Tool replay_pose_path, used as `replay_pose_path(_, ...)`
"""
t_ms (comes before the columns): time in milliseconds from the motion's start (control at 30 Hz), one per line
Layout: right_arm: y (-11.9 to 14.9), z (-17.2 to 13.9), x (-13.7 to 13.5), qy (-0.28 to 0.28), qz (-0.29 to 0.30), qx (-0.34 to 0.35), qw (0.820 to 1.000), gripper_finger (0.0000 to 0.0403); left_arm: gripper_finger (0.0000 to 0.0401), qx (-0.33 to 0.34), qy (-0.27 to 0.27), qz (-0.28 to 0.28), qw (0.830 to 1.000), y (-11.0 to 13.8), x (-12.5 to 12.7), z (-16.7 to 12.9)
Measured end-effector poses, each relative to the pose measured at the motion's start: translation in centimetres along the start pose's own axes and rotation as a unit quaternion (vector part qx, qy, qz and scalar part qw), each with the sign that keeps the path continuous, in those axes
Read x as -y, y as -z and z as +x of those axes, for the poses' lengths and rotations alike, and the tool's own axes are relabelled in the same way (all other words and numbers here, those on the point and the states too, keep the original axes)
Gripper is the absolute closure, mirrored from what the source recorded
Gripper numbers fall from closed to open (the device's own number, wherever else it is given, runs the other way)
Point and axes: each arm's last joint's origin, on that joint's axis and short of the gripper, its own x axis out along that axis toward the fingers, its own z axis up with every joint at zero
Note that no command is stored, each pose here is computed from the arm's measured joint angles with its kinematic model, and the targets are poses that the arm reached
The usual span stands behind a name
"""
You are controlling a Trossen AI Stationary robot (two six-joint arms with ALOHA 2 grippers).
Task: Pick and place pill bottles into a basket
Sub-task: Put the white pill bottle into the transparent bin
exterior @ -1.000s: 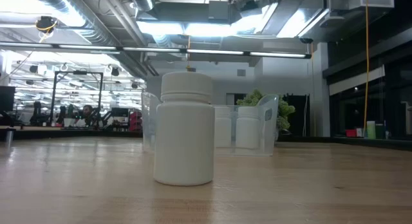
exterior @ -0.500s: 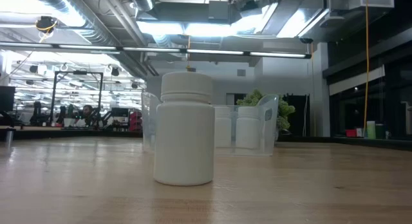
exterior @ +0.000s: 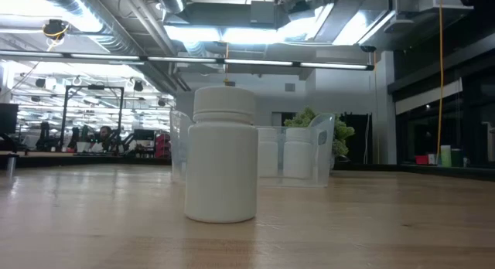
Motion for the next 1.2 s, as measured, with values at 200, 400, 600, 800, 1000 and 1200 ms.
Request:
replay_pose_path(200, 0.3, 0.2, 0.0, 0.004, 0.005, -0.016, 1.000, 0.0071, 0.0132, 0.001, 0.000, -0.001, 1.000, 0.0, 0.0, 0.0)
replay_pose_path(400, 0.4, 0.7, 0.0, 0.011, 0.004, -0.023, 1.000, 0.0071, 0.0132, 0.002, 0.001, -0.002, 1.000, -0.1, 0.0, 0.0)
replay_pose_path(600, 0.4, 1.3, -0.2, 0.007, 0.007, -0.023, 1.000, 0.0071, 0.0132, 0.003, 0.001, -0.001, 1.000, -0.1, 0.0, 0.0)
replay_pose_path(800, 0.7, 2.9, -0.5, 0.012, 0.014, -0.037, 0.999, 0.0071, 0.0132, 0.004, 0.000, 0.008, 1.000, -0.1, 0.0, 0.0)
replay_pose_path(1000, 0.9, 4.2, -0.5, 0.025, 0.013, -0.046, 0.999, 0.0072, 0.0132, 0.003, 0.000, 0.018, 1.000, -0.1, 0.0, 0.0)
replay_pose_path(1200, 0.9, 4.2, -0.4, 0.030, 0.007, -0.047, 0.998, 0.0121, 0.0132, 0.004, -0.001, 0.018, 1.000, -0.1, 0.0, 0.0)
